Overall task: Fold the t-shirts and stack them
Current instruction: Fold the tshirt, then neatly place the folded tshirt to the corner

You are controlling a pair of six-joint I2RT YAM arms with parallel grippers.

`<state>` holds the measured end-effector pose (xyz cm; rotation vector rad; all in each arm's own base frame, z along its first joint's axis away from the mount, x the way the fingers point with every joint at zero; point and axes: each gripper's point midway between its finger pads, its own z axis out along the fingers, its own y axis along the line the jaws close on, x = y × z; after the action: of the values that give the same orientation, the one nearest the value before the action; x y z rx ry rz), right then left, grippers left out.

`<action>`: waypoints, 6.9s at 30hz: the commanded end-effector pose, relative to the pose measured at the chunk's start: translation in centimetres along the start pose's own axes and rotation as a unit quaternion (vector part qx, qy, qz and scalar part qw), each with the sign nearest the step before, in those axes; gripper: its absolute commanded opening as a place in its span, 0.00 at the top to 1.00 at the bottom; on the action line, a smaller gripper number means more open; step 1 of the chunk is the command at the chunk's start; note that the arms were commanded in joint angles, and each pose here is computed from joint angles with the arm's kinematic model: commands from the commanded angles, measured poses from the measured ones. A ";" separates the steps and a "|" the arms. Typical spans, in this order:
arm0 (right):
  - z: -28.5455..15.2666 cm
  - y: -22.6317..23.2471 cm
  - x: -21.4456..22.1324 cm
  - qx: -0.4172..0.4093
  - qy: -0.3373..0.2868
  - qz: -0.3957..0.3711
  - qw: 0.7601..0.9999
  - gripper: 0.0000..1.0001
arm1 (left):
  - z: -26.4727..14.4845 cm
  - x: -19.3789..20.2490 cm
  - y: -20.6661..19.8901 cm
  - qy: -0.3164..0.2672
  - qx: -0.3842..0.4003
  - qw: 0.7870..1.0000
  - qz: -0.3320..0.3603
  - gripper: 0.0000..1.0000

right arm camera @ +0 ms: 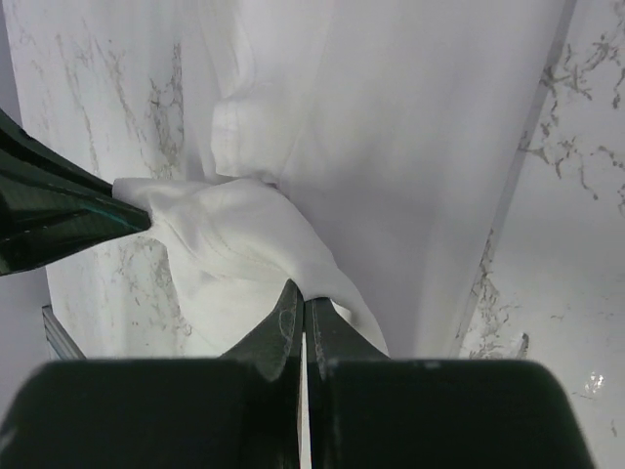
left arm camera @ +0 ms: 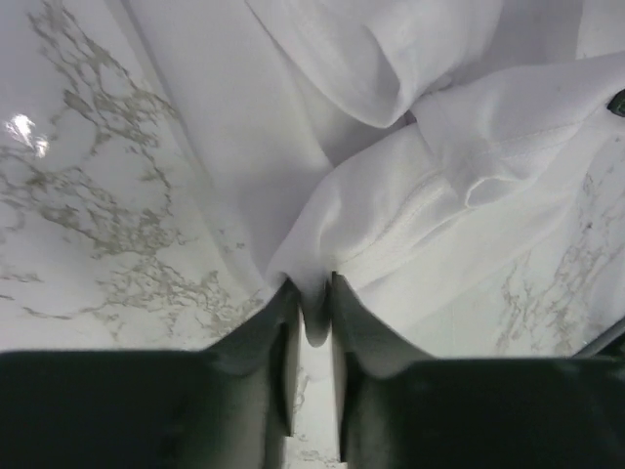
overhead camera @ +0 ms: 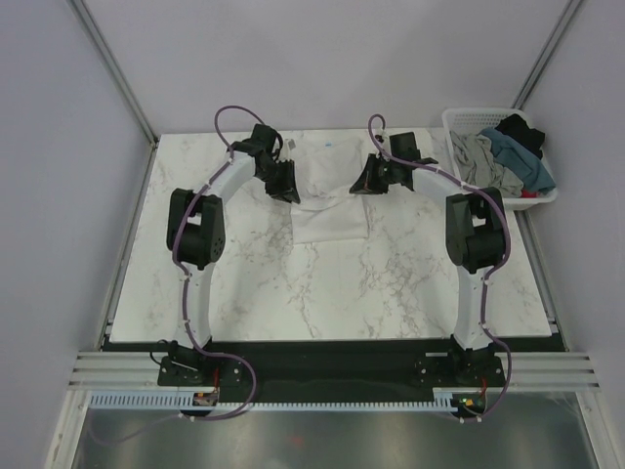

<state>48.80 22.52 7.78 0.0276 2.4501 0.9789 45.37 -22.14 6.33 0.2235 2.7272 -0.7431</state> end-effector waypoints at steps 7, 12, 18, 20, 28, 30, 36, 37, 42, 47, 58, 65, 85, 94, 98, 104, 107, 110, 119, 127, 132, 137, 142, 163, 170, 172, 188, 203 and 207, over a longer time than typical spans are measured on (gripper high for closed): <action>-4.9 0.9 -5.8 0.043 -0.094 -0.087 0.991 0.39 | -7.0 -5.1 -2.2 -0.108 -0.031 0.991 0.076 0.12; -8.4 1.3 -3.3 0.031 -0.073 -0.069 0.994 0.39 | -9.4 -0.6 -3.7 -0.078 0.000 0.995 0.059 0.07; -8.5 -0.5 4.2 0.019 0.000 -0.006 1.000 0.40 | -6.7 8.6 -3.0 0.033 0.051 0.998 -0.031 0.09; -8.1 -1.6 6.2 0.027 0.018 0.013 0.999 0.41 | -5.9 9.5 -2.6 0.045 0.050 0.997 -0.044 0.09; -6.6 -3.1 8.5 0.027 0.052 0.046 0.997 0.41 | -2.9 9.6 -1.8 0.075 0.064 0.992 -0.073 0.11; -6.2 -3.5 8.7 0.027 0.056 0.054 0.997 0.42 | -1.8 10.0 -1.3 0.087 0.062 0.991 -0.085 0.12; -5.0 -4.3 9.6 0.029 0.074 0.073 0.994 0.43 | 0.1 10.1 -0.5 0.101 0.061 0.988 -0.097 0.18; -4.8 -4.5 9.9 0.030 0.078 0.078 0.993 0.43 | 0.3 10.1 -0.4 0.102 0.061 0.988 -0.098 0.19; -4.2 -4.8 10.6 0.028 0.089 0.087 0.992 0.44 | 1.1 9.9 -0.1 0.104 0.060 0.988 -0.101 0.23; -3.4 -4.9 10.7 0.025 0.092 0.088 0.991 0.46 | 1.6 10.4 0.0 0.114 0.067 0.985 -0.108 0.36; -2.6 -4.1 11.2 0.006 0.100 0.088 0.991 0.83 | 1.8 10.3 -0.5 0.113 0.084 0.984 -0.109 0.84; -5.5 -1.6 8.5 -0.010 0.058 0.053 0.997 1.00 | -1.8 9.2 -2.4 0.078 0.094 0.988 -0.089 0.98; -13.8 3.5 12.1 -0.041 0.020 0.064 0.997 1.00 | -10.8 12.4 -6.0 0.006 0.114 0.992 -0.044 0.98; -13.6 4.5 9.0 -0.050 -0.008 0.049 0.998 1.00 | -11.3 10.3 -6.5 -0.013 0.118 0.992 -0.034 0.98; -12.5 4.6 6.8 -0.052 -0.017 0.037 0.998 1.00 | -10.9 8.7 -6.1 0.007 0.124 0.991 -0.059 0.98; -9.0 4.2 1.2 -0.053 -0.039 0.007 0.998 1.00 | -8.2 3.7 -3.8 -0.005 0.123 0.992 -0.038 0.98; -6.7 3.4 -1.3 -0.052 -0.050 -0.003 0.997 1.00 | -6.2 0.8 -2.5 -0.015 0.122 0.992 -0.031 0.98; -4.3 2.0 -2.7 -0.047 -0.051 -0.004 0.998 1.00 | -5.5 -2.5 -2.1 -0.045 0.119 0.992 -0.002 0.98; -0.5 0.9 -8.7 -0.040 -0.105 -0.053 0.992 1.00 | -3.1 -11.6 0.3 -0.144 0.083 0.985 0.054 0.98; -1.1 0.2 -14.9 0.029 -0.194 -0.118 0.973 0.62 | -5.3 -18.4 1.7 -0.265 0.004 0.960 0.088 0.24; -3.6 0.3 -16.1 0.079 -0.211 -0.150 0.963 0.07 | -9.9 -21.8 1.1 -0.337 -0.037 0.935 0.107 0.00; -5.6 2.0 -13.0 0.029 -0.170 -0.146 0.974 0.10 | -10.6 -17.7 0.3 -0.289 -0.016 0.954 0.081 0.00; -3.5 2.5 -9.8 -0.046 -0.122 -0.090 0.987 0.13 | -7.1 -11.9 -0.7 -0.194 0.064 0.978 0.042 0.05; 5.2 1.2 -6.6 -0.112 -0.072 -0.027 0.991 0.14 | 2.6 -11.8 1.8 -0.157 0.071 0.984 0.041 0.12; 6.5 0.1 -4.9 -0.103 -0.052 -0.018 0.993 0.14 | 5.0 -9.9 1.4 -0.127 0.069 0.989 0.025 0.13; 6.7 -0.2 -4.5 -0.099 -0.049 -0.016 0.994 0.14 | 5.6 -9.5 1.4 -0.119 0.076 0.990 0.015 0.15; 4.3 0.7 -4.8 -0.096 -0.047 -0.032 0.994 0.13 | 5.9 -9.0 2.3 -0.110 0.070 0.991 0.021 0.85; -9.1 3.2 -8.8 -0.072 -0.124 -0.085 0.986 0.10 | -7.4 -3.2 8.8 -0.064 0.019 0.998 0.005 0.98; -10.8 3.0 -7.8 -0.061 -0.126 -0.089 0.986 0.10 | -10.1 -0.3 14.1 -0.040 -0.039 0.998 -0.019 0.98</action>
<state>51.77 16.36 19.45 -0.0574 2.1122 1.0044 48.65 -9.14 7.10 0.0672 2.6397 -0.7589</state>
